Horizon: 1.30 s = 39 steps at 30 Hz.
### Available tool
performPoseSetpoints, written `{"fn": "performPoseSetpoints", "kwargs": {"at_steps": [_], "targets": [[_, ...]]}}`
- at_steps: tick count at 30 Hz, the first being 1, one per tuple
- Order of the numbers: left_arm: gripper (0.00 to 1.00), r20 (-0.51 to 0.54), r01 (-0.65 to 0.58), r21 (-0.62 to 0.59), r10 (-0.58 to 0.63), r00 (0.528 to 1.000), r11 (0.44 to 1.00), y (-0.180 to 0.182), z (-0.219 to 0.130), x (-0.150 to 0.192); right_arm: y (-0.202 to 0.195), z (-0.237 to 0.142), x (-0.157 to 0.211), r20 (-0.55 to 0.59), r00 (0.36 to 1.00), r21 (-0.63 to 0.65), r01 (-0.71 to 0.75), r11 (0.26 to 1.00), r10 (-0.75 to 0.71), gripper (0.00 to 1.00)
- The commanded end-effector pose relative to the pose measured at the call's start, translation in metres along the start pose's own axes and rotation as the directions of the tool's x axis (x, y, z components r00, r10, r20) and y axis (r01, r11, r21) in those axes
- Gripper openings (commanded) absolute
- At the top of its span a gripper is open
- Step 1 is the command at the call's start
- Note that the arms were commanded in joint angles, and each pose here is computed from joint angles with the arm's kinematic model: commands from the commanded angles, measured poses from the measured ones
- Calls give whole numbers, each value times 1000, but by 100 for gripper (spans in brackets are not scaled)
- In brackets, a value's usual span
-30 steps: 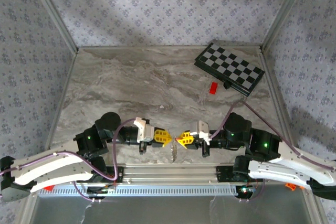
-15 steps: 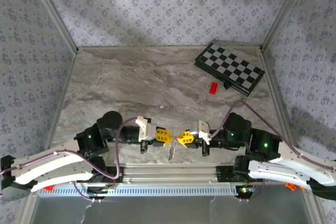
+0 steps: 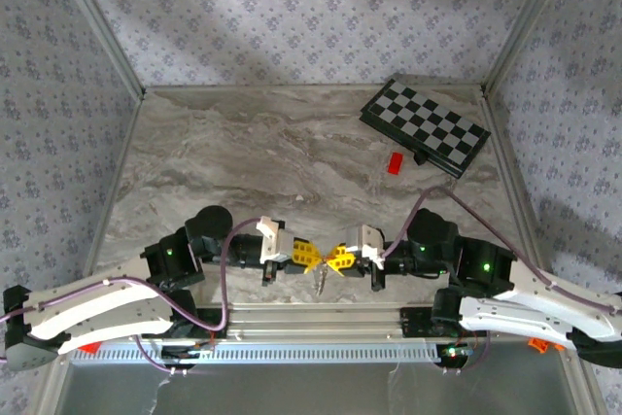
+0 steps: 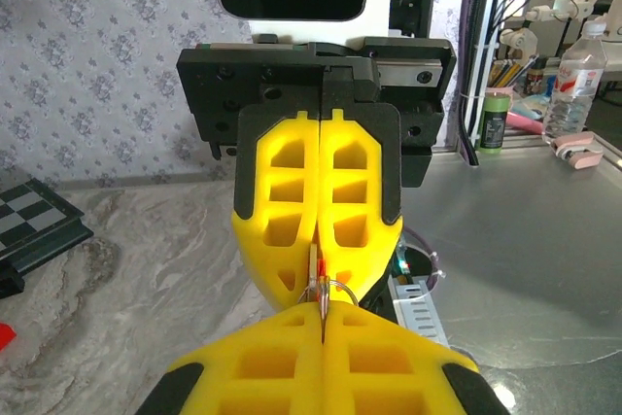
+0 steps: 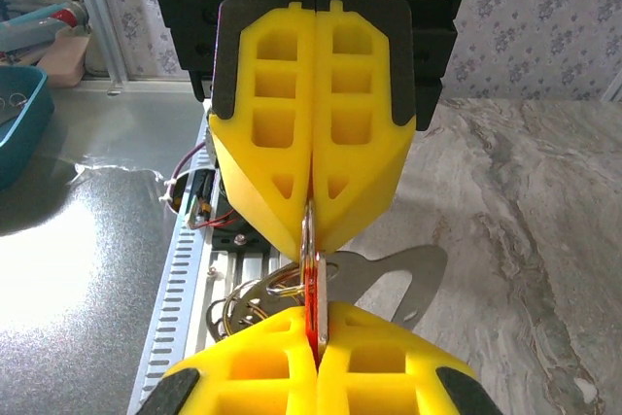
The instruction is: Put the keys on the keyring
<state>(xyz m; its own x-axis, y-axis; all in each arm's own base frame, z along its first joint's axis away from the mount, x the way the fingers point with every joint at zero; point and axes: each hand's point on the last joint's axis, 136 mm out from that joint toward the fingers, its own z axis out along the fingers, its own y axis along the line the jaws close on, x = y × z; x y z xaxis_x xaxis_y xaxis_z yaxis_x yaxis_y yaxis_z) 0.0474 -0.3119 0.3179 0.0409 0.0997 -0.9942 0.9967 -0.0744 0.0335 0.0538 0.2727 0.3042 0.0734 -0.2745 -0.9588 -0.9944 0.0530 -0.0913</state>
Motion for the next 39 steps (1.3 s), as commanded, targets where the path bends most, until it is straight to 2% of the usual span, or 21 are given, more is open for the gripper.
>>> {"fn": "performPoseSetpoints", "kwargs": {"at_steps": [1, 20, 39], "targets": [[0, -3, 1, 2, -1, 1000, 1000, 0, 0, -2, 8, -13, -42, 133, 990, -30, 55, 998, -50, 0], [0, -117, 45, 6, -44, 992, 999, -3, -4, 13, -4, -23, -46, 142, 987, 58, 62, 996, -69, 0], [0, -100, 33, 52, -27, 995, 998, -7, 2, 6, -3, -11, -40, 95, 993, 31, 71, 997, -73, 0]]}}
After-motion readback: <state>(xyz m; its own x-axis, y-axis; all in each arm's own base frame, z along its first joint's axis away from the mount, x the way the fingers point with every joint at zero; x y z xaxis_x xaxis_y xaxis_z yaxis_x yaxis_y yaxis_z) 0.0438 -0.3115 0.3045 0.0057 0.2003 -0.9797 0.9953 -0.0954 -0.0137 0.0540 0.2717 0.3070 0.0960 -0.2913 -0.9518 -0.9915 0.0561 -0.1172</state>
